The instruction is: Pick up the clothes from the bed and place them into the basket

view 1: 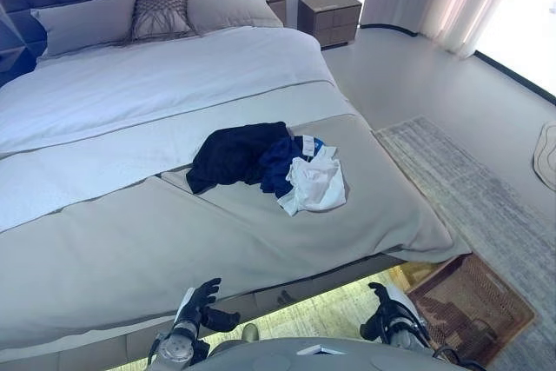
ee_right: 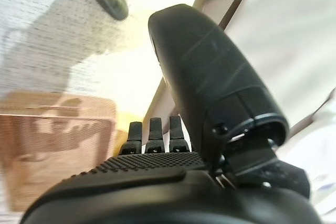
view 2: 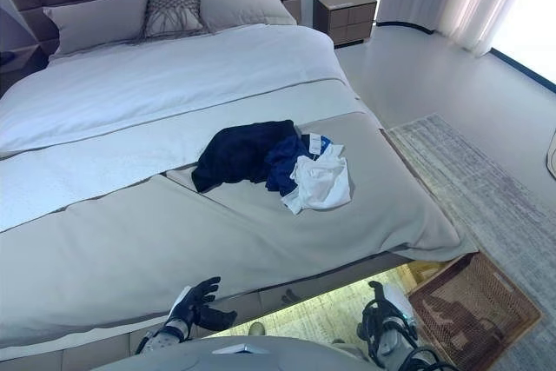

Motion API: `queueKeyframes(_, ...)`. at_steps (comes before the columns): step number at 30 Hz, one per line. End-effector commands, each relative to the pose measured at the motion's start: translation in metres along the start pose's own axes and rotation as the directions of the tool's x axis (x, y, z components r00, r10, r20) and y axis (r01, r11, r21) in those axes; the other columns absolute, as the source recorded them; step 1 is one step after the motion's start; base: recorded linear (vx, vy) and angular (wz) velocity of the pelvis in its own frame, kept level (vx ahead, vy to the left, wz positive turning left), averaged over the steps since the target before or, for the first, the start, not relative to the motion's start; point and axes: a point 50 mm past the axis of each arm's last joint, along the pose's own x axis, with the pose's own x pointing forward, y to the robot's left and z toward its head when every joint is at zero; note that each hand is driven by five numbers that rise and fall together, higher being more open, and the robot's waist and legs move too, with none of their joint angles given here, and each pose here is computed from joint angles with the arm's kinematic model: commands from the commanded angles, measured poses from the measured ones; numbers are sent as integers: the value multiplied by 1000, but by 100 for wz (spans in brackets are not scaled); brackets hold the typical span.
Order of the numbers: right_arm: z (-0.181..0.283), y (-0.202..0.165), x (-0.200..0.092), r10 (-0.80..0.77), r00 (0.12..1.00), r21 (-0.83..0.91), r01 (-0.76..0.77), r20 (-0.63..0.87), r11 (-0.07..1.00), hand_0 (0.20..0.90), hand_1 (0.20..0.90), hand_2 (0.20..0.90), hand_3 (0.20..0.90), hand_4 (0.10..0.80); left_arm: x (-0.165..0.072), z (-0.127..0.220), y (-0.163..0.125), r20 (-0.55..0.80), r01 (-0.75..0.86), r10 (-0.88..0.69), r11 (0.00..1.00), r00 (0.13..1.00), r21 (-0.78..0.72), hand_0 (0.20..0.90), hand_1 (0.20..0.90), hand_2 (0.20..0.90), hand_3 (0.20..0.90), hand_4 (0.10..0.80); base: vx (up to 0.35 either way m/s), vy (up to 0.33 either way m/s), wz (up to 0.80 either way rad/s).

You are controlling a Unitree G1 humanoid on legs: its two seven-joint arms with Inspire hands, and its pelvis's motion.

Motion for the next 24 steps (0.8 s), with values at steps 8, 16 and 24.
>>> queueKeyframes(8, 32, -15, 11, -49, 994, 16, 48, 93, 999, 900, 900, 900, 900, 800, 14, 39, 2, 122, 41, -60, 988, 991, 151, 900, 900, 900, 900, 800, 0, 0, 0)
queueKeyframes(16, 39, -23, 12, -108, 984, 85, 97, 138, 992, 900, 900, 900, 900, 800, 15, 50, 0, 175, 46, -85, 976, 981, 213, 900, 900, 900, 900, 800, -6, 3, -2)
queueKeyframes(24, 39, -31, 13, -164, 977, 49, 159, 133, 986, 900, 900, 900, 900, 800, 15, 70, 11, 312, -47, 4, 990, 950, 131, 900, 900, 900, 900, 800, -1, 0, 0)
